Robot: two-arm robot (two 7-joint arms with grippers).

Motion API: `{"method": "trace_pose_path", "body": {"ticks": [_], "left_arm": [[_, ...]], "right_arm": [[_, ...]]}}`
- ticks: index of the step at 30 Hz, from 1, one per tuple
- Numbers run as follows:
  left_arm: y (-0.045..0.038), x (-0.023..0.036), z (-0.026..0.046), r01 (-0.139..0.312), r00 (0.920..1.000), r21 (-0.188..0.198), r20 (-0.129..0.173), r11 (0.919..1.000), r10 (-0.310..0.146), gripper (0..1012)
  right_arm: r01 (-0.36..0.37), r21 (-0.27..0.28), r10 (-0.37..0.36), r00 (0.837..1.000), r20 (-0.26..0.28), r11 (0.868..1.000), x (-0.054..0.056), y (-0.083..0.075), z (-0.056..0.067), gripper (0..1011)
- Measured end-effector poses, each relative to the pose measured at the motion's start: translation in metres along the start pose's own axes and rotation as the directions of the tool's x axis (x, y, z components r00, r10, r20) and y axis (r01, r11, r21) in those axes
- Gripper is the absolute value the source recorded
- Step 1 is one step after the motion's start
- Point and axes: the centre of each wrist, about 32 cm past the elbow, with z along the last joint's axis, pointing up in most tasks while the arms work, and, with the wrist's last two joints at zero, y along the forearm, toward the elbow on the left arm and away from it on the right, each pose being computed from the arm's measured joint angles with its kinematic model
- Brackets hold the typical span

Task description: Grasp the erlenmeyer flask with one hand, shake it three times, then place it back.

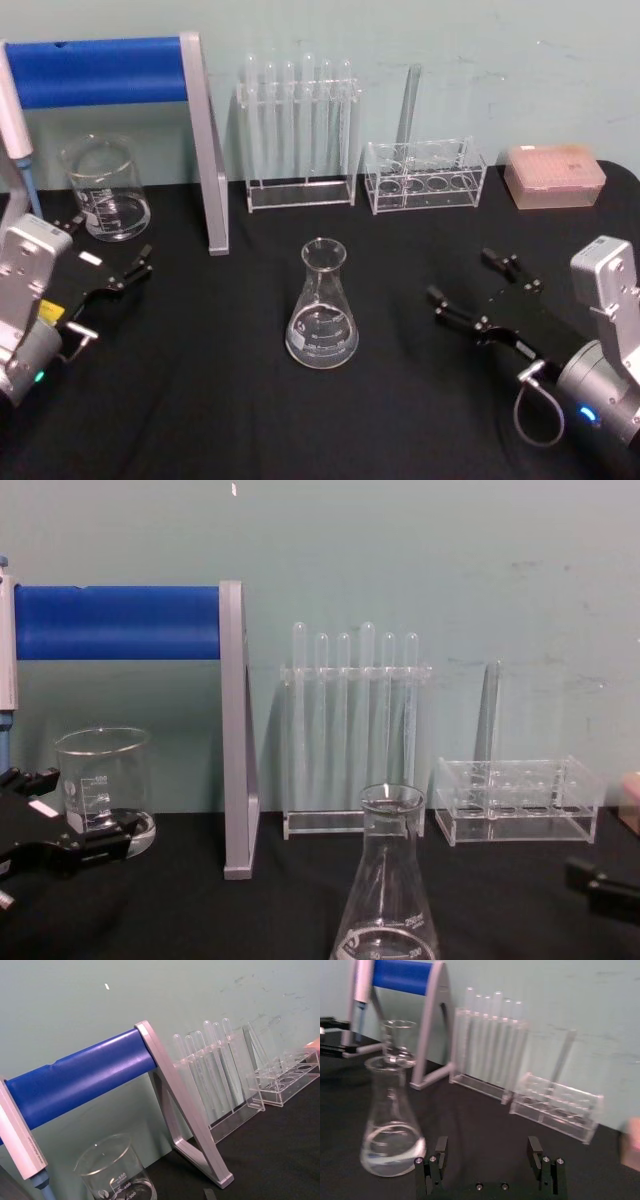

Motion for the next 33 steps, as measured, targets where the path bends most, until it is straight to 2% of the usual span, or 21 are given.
{"method": "trace_pose_path", "body": {"ticks": [7, 14, 24, 33], "left_arm": [[0.0, 0.0, 0.0, 0.0, 1.0, 0.0, 0.0, 1.0, 0.0, 1001], [0.0, 0.0, 0.0, 0.0, 1.0, 0.0, 0.0, 1.0, 0.0, 1001], [0.0, 0.0, 0.0, 0.0, 1.0, 0.0, 0.0, 1.0, 0.0, 1001], [0.0, 0.0, 0.0, 0.0, 1.0, 0.0, 0.0, 1.0, 0.0, 1001]], "right_arm": [[-0.099, 0.023, 0.1, 0.993, -0.059, 0.995, -0.015, 0.008, -0.002, 1000], [-0.169, 0.047, 0.172, 0.982, -0.078, 0.985, -0.024, 0.019, -0.001, 1000], [-0.224, 0.078, 0.23, 0.97, -0.078, 0.971, -0.028, 0.036, 0.004, 1000], [-0.263, 0.082, 0.269, 0.961, -0.068, 0.961, -0.031, 0.053, 0.008, 1000]]}}
